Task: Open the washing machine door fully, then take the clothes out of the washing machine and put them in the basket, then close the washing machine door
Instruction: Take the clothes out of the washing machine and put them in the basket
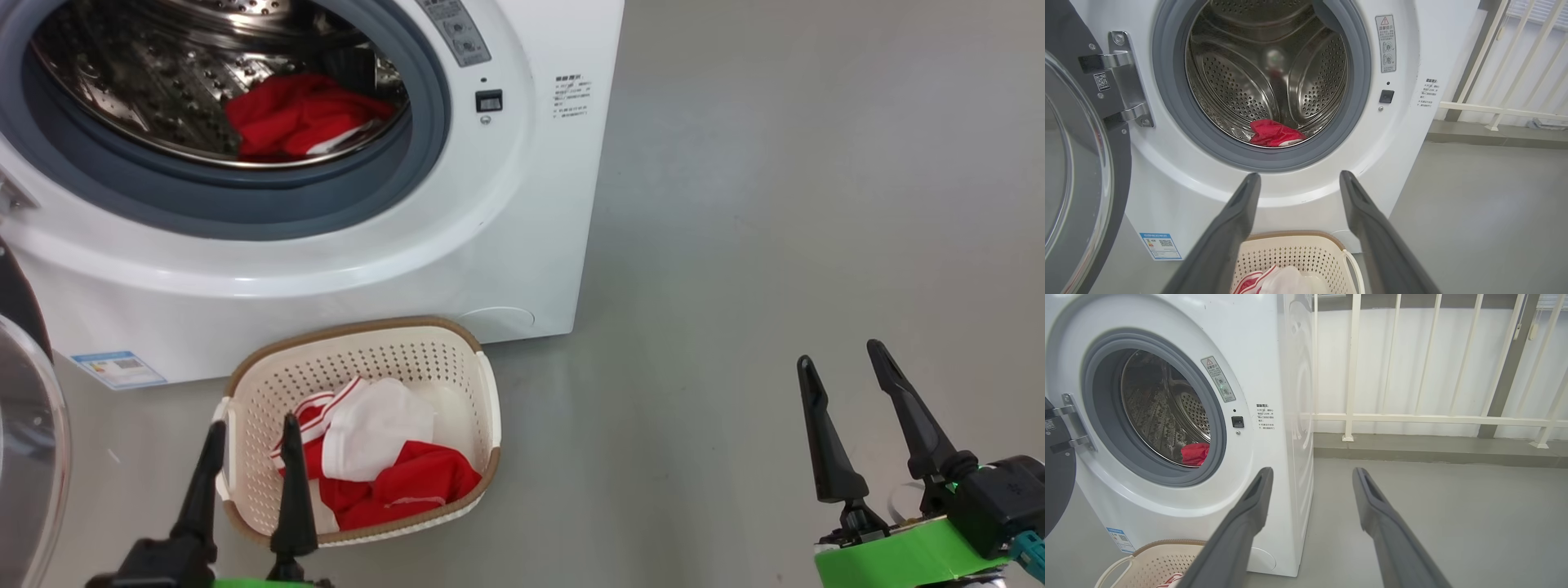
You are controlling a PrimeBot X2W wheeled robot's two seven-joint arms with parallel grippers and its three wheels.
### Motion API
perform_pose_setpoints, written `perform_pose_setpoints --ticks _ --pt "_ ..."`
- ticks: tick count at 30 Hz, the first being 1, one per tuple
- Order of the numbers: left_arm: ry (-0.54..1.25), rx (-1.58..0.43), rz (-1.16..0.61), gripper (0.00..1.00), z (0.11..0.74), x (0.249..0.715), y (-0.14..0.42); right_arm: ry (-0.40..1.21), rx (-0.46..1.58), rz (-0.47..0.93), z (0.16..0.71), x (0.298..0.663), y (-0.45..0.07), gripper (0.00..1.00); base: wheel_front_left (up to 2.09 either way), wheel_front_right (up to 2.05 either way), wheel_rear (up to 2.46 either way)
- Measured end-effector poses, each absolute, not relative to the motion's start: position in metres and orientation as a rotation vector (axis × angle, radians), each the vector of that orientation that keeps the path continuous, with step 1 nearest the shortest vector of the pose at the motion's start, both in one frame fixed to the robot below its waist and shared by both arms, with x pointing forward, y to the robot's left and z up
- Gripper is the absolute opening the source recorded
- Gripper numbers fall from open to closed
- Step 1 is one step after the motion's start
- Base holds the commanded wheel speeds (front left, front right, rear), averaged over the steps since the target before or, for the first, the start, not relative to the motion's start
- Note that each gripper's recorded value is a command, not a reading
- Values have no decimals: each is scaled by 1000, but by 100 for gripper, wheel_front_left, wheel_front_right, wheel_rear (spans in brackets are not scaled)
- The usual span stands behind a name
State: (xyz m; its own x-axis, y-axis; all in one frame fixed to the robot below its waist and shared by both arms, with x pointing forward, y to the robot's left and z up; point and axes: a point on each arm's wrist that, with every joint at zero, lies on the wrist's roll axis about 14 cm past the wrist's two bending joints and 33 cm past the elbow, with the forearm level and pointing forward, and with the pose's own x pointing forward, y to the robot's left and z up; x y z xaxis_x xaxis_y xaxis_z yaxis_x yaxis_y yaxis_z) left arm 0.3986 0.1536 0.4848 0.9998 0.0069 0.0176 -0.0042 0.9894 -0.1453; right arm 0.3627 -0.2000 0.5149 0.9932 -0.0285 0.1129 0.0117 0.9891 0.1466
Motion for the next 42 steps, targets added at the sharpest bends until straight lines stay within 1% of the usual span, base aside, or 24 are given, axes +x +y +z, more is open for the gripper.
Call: perform_pose_setpoints --ticks 8,11,20,30,37,42 --pt "-33 -177 2 100 487 419 150 -91 149 -22 506 369 -200 100 0 0 0" --pt "-30 -180 -14 100 484 432 145 -91 148 -14 505 379 -198 100 0 0 0" --pt "-28 -173 -47 100 474 467 133 -51 154 -12 489 394 -197 100 0 0 0" --pt "-43 -175 -93 100 468 516 117 -9 153 2 470 412 -192 100 0 0 0" --pt "-38 -165 -114 100 460 549 111 34 155 5 455 414 -190 100 0 0 0" --pt "-40 -140 -115 100 457 574 111 34 165 -4 451 421 -193 100 0 0 0"
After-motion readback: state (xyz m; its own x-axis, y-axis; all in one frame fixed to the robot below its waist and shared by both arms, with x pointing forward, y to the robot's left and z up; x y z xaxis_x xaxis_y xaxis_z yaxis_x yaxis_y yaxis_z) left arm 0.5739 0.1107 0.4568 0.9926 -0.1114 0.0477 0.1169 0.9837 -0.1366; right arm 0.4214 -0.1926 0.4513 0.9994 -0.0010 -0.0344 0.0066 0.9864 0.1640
